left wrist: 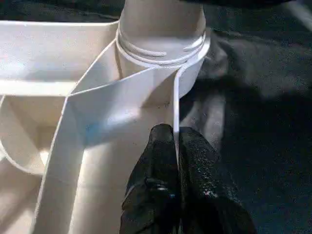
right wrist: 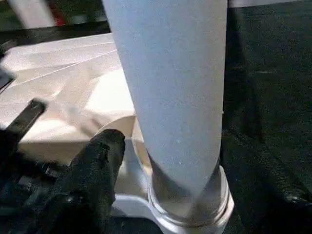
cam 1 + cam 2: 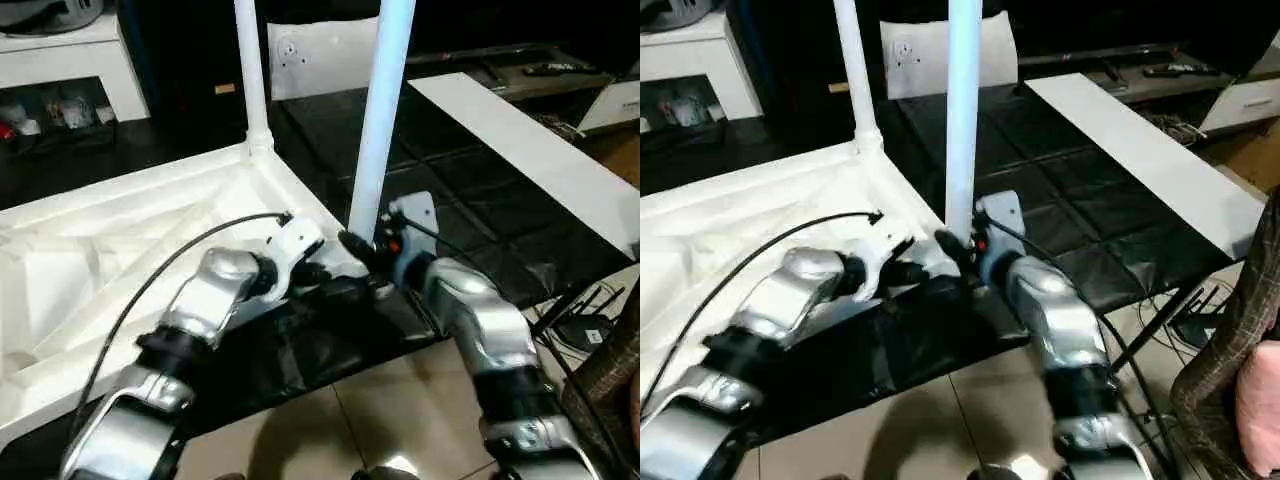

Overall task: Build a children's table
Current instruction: Rotate leg to tighten

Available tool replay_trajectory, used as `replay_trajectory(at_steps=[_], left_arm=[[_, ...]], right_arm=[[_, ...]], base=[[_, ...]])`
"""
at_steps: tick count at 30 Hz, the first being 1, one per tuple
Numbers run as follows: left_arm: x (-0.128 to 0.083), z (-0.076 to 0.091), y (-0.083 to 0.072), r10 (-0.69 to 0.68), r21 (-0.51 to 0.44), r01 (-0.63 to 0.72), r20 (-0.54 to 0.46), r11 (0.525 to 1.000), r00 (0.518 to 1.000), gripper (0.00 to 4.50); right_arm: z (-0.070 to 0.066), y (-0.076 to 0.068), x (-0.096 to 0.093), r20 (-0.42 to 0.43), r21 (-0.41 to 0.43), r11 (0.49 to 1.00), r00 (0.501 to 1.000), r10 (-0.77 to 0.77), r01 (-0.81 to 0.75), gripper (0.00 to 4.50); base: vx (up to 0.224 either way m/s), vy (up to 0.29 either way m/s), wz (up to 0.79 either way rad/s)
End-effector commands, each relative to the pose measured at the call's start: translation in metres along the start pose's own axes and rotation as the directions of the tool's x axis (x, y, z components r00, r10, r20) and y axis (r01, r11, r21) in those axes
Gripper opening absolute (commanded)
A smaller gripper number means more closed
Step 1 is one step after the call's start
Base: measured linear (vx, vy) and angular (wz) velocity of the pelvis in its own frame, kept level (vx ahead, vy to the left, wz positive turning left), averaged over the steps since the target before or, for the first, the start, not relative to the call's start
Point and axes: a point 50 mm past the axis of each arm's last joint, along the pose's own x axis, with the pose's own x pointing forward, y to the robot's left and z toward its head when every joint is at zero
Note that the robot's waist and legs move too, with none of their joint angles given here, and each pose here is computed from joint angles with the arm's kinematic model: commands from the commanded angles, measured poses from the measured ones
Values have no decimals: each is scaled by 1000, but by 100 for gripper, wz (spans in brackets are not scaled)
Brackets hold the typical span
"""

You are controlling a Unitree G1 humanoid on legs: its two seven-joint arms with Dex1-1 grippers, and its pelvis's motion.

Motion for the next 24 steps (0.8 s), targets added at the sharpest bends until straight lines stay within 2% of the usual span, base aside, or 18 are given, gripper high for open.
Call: replay_trajectory(at_steps=[1, 2, 3, 4, 6, 8, 9, 10, 14, 15, 17, 19, 22, 24], left_arm=[[-2, 13, -7, -86, 74, 81, 71, 994, 994, 0], [-6, 8, -7, -138, 125, 129, 62, 984, 989, 0], [-6, 8, -7, -138, 125, 129, 62, 984, 989, 0], [-10, 4, -7, -175, 138, 168, 46, 976, 983, 0], [-15, 1, -11, -251, 186, 241, 34, 953, 967, 0], [-22, -4, -14, -328, 235, 324, -23, 916, 944, 0], [-22, -4, -14, -328, 235, 324, -23, 916, 944, 0], [-27, -8, -14, -369, 259, 375, -74, 890, 926, 0], [-33, -11, -16, -444, 292, 463, -134, 837, 886, 0], [-33, -11, -16, -444, 292, 463, -134, 837, 886, 0], [-35, -10, -19, -503, 329, 530, -169, 781, 847, 0], [-37, -10, -21, -530, 338, 561, -187, 756, 827, 0], [-36, -9, -21, -545, 353, 580, -202, 734, 814, 0], [-36, -8, -22, -552, 360, 589, -209, 724, 807, 0]], right_arm=[[0, 19, 0, -4, -28, 981, 981, 194, -194, 353], [-1, 17, -10, -34, -76, 960, 963, 268, -270, 361], [-1, 17, -10, -34, -76, 960, 963, 268, -270, 369], [-2, 13, -18, -57, -93, 948, 952, 300, -304, 379], [-1, 7, -26, -70, -106, 937, 942, 328, -334, 401], [-1, 1, -36, -104, -124, 912, 920, 379, -390, 414], [-1, 1, -36, -104, -124, 912, 920, 379, -390, 414], [1, -4, -43, -133, -134, 890, 898, 420, -436, 414], [4, -8, -53, -178, -148, 831, 841, 510, -536, 414], [4, -8, -53, -178, -148, 831, 841, 510, -536, 414], [3, -10, -57, -252, -169, 773, 785, 567, -612, 414], [3, -9, -59, -280, -159, 736, 745, 606, -658, 414], [3, -7, -60, -299, -151, 696, 703, 645, -702, 389], [2, -6, -59, -305, -144, 681, 687, 659, -718, 389]], base=[[0, 0, 0], [0, 0, 0], [0, 0, 0], [0, 0, 0], [0, 0, 0], [0, 0, 0], [0, 0, 0], [0, 0, 0], [0, 0, 0], [0, 0, 0], [0, 0, 0], [0, 0, 0], [0, 0, 0], [0, 0, 0]])
